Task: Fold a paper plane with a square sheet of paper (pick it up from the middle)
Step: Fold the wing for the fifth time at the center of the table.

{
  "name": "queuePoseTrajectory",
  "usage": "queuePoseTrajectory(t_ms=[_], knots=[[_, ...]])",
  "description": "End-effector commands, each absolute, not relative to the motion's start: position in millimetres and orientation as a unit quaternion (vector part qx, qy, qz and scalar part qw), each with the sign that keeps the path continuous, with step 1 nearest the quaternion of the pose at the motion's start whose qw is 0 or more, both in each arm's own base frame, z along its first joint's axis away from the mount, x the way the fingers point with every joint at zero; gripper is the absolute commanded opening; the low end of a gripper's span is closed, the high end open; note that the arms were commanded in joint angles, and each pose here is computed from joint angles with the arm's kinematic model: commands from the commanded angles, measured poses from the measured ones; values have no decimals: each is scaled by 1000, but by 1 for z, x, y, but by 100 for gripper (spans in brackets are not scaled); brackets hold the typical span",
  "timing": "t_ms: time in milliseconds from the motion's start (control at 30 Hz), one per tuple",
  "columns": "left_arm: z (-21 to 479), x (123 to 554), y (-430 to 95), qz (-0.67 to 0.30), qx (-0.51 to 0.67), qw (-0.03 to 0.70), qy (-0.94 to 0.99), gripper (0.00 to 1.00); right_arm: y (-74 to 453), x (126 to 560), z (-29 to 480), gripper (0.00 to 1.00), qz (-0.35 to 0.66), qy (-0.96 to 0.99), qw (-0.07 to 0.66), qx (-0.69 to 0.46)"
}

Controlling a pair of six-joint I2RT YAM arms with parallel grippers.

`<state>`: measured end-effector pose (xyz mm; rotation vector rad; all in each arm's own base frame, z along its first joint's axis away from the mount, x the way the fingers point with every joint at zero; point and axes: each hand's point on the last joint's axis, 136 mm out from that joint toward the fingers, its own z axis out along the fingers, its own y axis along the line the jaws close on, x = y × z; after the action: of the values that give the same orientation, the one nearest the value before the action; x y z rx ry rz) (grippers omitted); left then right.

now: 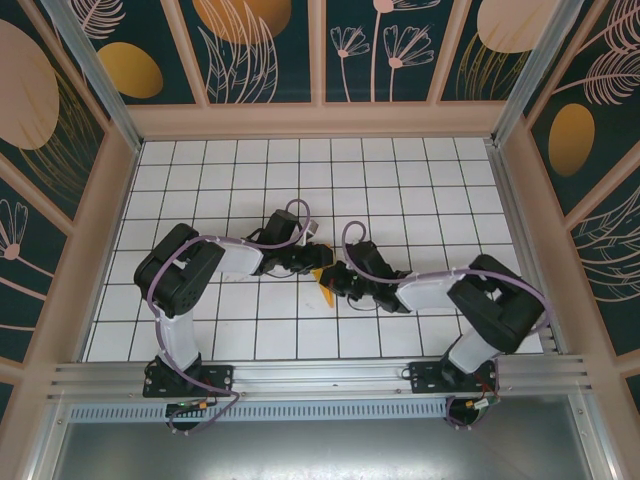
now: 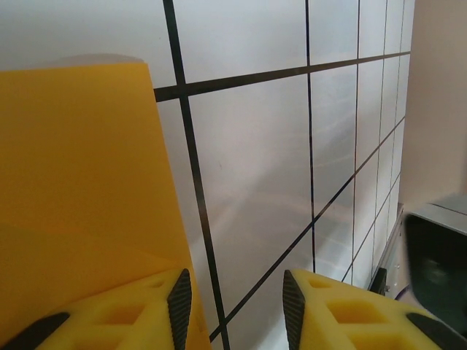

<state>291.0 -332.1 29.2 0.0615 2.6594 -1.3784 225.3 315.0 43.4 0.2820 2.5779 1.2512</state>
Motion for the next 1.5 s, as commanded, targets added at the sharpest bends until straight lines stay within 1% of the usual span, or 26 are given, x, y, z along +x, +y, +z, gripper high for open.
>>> queuePoseTrajectory(t_ms=[0, 233, 467, 733, 800, 900, 1100, 1200, 1267, 1367, 1467], knots=[[-32, 274, -300, -372, -16, 38, 927, 41, 317, 227, 34, 0, 437, 885, 120, 107], [-23, 282, -294, -356, -17, 65, 932, 41, 283, 194, -16, 0, 379, 912, 66, 141], [-21, 303, -278, -348, -43, 85, 933, 42, 270, 172, -28, 0, 358, 923, 39, 135], [-12, 319, -274, -349, -44, 96, 931, 43, 270, 169, -37, 0, 339, 932, 24, 128], [-12, 320, -275, -353, -46, 95, 930, 42, 270, 169, -39, 0, 334, 934, 22, 126], [-12, 315, -277, -362, -49, 84, 927, 42, 281, 183, -15, 0, 362, 923, 57, 117], [-15, 304, -275, -372, -56, 73, 924, 43, 308, 225, 62, 0, 406, 898, 152, 72], [-16, 302, -275, -374, -56, 69, 923, 43, 324, 238, 84, 0, 431, 884, 171, 59], [-15, 302, -276, -376, -57, 70, 922, 43, 333, 244, 84, 0, 432, 885, 168, 55], [-14, 302, -276, -377, -56, 70, 922, 43, 347, 250, 68, 0, 423, 893, 146, 53], [-14, 302, -276, -378, -56, 70, 921, 43, 350, 254, 47, 0, 412, 899, 131, 70]])
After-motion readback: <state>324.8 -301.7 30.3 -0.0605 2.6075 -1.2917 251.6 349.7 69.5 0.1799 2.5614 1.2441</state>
